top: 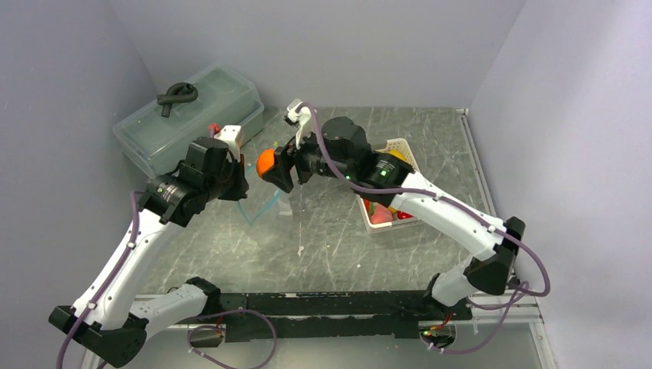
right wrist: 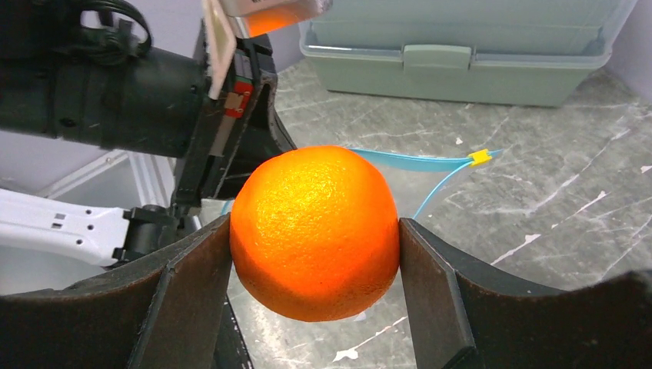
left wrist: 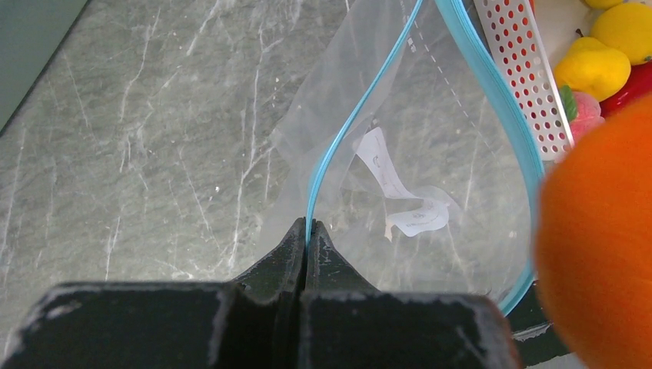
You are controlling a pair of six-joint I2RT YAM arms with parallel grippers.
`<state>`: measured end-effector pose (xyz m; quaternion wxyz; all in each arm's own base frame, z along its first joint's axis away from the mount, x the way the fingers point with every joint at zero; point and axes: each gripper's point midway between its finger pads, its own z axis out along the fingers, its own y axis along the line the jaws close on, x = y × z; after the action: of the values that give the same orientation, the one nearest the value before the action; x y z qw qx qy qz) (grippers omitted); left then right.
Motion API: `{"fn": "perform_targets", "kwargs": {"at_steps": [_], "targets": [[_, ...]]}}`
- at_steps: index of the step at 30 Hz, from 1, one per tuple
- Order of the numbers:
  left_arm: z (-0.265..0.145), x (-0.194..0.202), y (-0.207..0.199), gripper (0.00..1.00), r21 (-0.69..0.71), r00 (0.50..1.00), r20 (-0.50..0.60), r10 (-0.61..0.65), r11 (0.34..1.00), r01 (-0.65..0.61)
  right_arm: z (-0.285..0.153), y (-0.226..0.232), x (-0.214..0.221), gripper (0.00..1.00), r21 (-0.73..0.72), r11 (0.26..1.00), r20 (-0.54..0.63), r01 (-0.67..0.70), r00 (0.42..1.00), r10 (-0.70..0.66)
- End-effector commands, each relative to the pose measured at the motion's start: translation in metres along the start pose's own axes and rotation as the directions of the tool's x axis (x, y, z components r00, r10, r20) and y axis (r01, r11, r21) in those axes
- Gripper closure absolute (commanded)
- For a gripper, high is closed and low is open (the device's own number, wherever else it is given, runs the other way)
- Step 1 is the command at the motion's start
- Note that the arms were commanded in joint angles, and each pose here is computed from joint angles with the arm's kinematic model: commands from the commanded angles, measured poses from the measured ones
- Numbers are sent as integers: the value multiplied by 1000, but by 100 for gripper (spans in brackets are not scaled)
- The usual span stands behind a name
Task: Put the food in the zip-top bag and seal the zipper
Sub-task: Place the fake fruit in the zipper food storage bag.
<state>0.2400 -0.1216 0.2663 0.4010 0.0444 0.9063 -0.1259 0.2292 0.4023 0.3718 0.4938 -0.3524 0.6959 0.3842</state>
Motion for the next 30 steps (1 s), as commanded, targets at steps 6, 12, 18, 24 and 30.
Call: {"fn": "perform_targets", "kwargs": {"at_steps": [6, 12, 18, 24, 30], "targets": [[-12, -18, -13, 100, 60, 998, 61, -31, 998, 28, 28, 4, -1, 70, -16, 999, -7, 30, 1000, -30], [-14, -19, -13, 100, 63, 997, 69, -34, 998, 30, 39, -5, 30, 69, 37, 998, -101, 51, 994, -47], [-17, -22, -14, 100, 68, 997, 72, -33, 997, 28, 38, -21, 48, 57, 138, 988, -147, 72, 988, -52], [-20, -22, -19, 100, 91, 997, 68, -35, 995, 29, 37, -30, 49, 33, 188, 980, -151, 70, 988, -42], [-21, -21, -18, 100, 88, 997, 64, -34, 996, 29, 34, -26, 38, 19, 178, 982, -117, 57, 992, -36]]}}
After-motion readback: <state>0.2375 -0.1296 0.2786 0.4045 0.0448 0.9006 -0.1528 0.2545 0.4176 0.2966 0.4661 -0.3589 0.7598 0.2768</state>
